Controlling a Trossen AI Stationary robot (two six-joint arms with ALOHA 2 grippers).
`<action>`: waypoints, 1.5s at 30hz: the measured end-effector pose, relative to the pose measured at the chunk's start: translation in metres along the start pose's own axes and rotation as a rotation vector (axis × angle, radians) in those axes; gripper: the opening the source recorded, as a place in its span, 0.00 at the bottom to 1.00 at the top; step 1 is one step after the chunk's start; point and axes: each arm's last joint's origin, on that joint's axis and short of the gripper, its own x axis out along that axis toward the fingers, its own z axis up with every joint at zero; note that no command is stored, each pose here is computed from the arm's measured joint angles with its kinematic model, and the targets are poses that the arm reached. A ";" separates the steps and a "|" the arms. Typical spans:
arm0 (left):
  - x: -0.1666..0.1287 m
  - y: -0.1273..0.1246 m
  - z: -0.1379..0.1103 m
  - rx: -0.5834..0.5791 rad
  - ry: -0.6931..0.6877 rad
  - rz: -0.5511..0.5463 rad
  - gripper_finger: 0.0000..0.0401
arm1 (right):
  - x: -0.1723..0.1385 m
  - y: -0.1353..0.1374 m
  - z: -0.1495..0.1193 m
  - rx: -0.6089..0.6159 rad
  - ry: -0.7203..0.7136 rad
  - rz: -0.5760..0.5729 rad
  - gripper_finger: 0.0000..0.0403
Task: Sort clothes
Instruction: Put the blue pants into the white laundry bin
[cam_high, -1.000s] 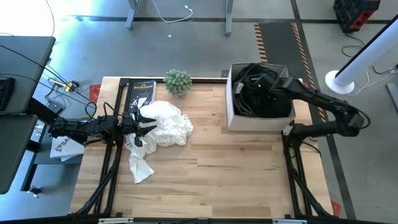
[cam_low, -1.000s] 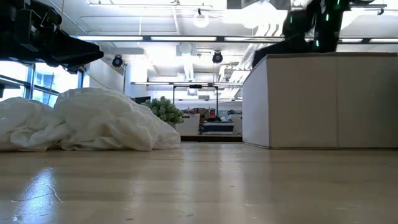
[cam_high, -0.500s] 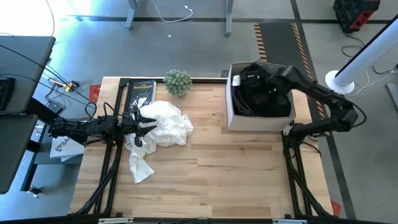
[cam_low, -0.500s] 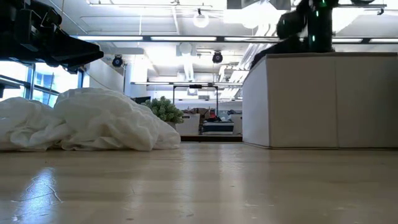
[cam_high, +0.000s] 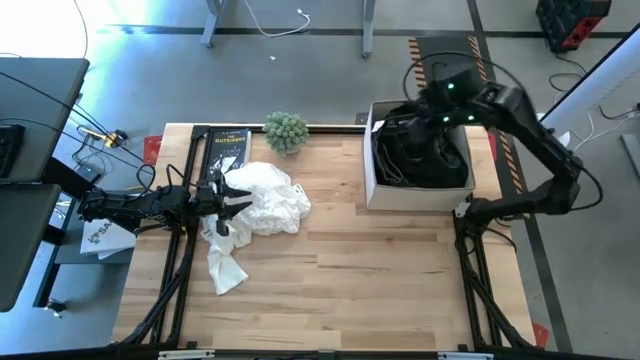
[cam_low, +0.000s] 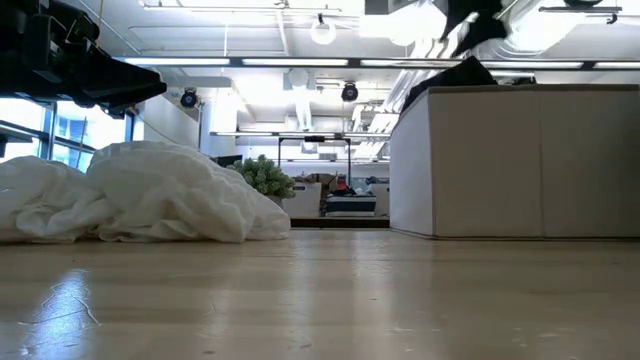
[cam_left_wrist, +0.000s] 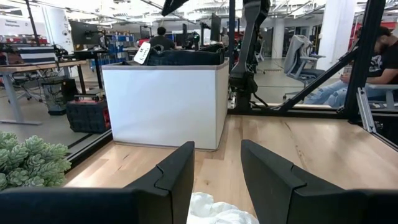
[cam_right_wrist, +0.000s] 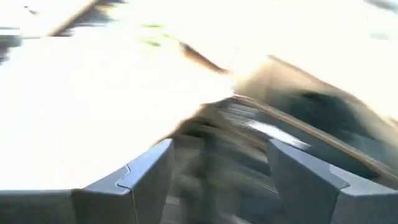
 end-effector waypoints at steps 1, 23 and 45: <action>0.000 0.000 0.000 0.000 0.000 0.000 0.33 | 0.009 0.003 -0.001 -0.018 -0.002 0.069 0.62; 0.000 0.000 0.000 0.000 0.001 0.000 0.33 | 0.174 -0.065 -0.142 0.315 0.097 -0.010 0.48; 0.000 0.000 0.000 0.000 0.001 0.001 0.33 | 0.148 -0.048 -0.100 0.094 -0.306 -0.306 0.48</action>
